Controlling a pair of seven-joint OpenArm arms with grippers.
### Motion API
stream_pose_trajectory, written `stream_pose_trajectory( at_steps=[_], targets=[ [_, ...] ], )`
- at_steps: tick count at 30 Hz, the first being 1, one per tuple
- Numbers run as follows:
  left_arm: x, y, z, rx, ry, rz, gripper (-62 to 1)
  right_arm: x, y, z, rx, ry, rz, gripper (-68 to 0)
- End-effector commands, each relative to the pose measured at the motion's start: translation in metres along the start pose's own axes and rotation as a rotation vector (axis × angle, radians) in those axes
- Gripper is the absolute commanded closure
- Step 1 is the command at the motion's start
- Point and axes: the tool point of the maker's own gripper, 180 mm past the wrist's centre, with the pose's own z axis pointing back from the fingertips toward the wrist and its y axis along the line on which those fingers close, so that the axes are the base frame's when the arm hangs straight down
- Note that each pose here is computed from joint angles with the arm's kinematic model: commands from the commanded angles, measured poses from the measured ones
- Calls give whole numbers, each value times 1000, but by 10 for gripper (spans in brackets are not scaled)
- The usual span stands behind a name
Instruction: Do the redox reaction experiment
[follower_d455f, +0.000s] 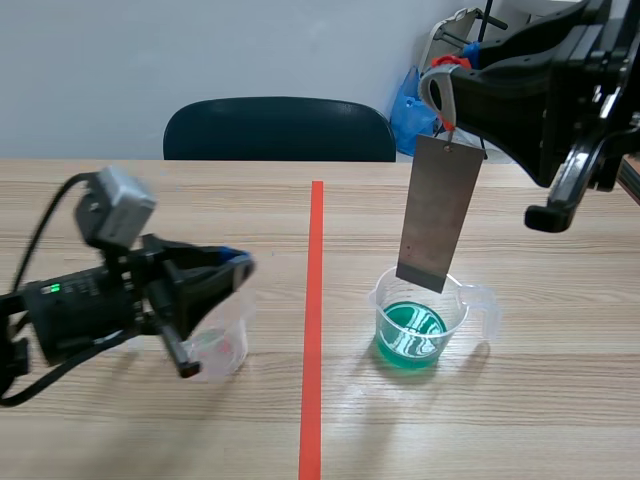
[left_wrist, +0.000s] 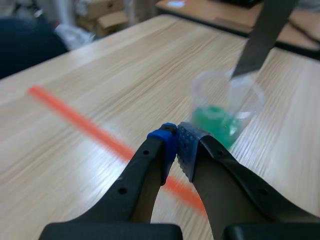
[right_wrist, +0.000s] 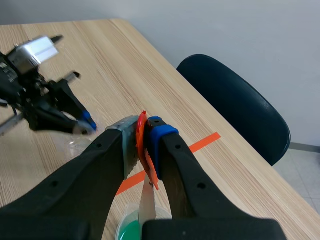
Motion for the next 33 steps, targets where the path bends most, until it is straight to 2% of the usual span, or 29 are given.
stream_pose_trajectory(
  at_steps=[1,6,9,13,17,19,26,28,33],
  targets=[
    [3,2,21,24,-24,9,-27,10,0,1,8,-25,29,-6],
    [-17,19,95,162,23,35,-27,10,0,1,8,-25,29,-6],
    [-27,16,139,229,50,39,-27,10,0,1,8,-25,29,-6],
    [-35,-1,189,280,84,36,-27,10,0,1,8,-25,29,-6],
    [-40,-18,236,371,135,-17,-28,10,0,1,8,-25,29,-6],
    [-39,-26,257,419,153,-23,-30,10,0,1,8,-25,29,-6],
    [-40,-76,304,448,234,-48,-31,10,0,1,8,-25,29,-6],
    [-43,-88,310,433,266,-53,-80,10,0,1,8,-25,29,-6],
    [-47,-98,311,444,282,-52,-367,10,0,1,8,-25,29,-6]
  ],
)
